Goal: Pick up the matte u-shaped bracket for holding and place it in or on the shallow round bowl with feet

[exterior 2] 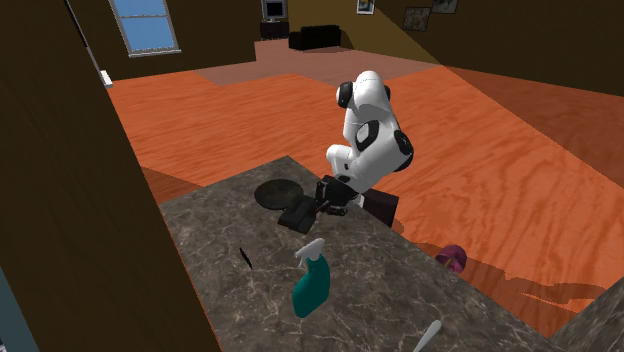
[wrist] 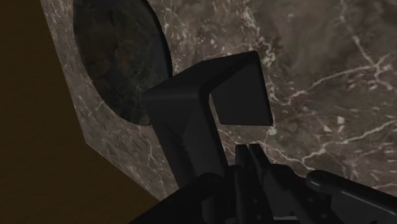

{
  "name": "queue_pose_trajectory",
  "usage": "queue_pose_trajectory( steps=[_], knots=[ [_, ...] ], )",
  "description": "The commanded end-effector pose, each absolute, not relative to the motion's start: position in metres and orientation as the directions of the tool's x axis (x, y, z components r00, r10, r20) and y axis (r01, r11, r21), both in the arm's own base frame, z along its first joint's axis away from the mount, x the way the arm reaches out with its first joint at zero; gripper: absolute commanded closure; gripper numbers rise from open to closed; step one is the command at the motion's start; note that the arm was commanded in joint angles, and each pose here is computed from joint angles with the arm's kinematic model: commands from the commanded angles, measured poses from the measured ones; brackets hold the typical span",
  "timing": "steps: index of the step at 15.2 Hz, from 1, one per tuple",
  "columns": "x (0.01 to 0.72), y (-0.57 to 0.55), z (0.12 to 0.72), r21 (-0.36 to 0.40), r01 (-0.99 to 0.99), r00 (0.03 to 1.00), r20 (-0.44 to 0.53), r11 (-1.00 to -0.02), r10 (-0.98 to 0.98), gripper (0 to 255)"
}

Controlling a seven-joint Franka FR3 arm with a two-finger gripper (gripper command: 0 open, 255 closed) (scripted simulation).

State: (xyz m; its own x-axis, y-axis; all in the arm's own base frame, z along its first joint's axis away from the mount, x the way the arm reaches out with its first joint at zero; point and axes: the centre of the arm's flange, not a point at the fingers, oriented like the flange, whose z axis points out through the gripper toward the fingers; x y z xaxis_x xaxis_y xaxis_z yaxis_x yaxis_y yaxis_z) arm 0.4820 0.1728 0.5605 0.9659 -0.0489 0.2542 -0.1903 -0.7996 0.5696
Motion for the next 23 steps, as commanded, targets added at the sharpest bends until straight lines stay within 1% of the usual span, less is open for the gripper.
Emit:
queue_pose_trajectory(
  steps=[1,4,5,7,8,10,11,18,23],
  knots=[
    [0.482,0.173,0.560,0.570,-0.190,0.966,0.254,-0.800,-0.049,255],
    [0.482,0.173,0.560,0.570,-0.190,0.966,0.254,-0.800,-0.049,255],
    [0.482,0.173,0.560,0.570,-0.190,0.966,0.254,-0.800,-0.049,0],
    [0.497,0.122,0.593,0.398,-0.079,0.988,0.156,-0.914,-0.017,0],
    [0.507,0.096,0.605,0.301,-0.027,0.994,0.110,-0.953,0.007,0],
    [0.532,0.040,0.618,0.090,0.067,0.997,0.026,-0.994,0.070,0],
    [0.542,0.020,0.619,0.011,0.097,0.995,-0.001,-0.995,0.097,0],
    [0.542,0.020,0.582,0.011,0.097,0.995,-0.001,-0.995,0.097,0],
    [0.542,0.020,0.579,0.011,0.097,0.995,-0.001,-0.995,0.097,0]
  ],
)
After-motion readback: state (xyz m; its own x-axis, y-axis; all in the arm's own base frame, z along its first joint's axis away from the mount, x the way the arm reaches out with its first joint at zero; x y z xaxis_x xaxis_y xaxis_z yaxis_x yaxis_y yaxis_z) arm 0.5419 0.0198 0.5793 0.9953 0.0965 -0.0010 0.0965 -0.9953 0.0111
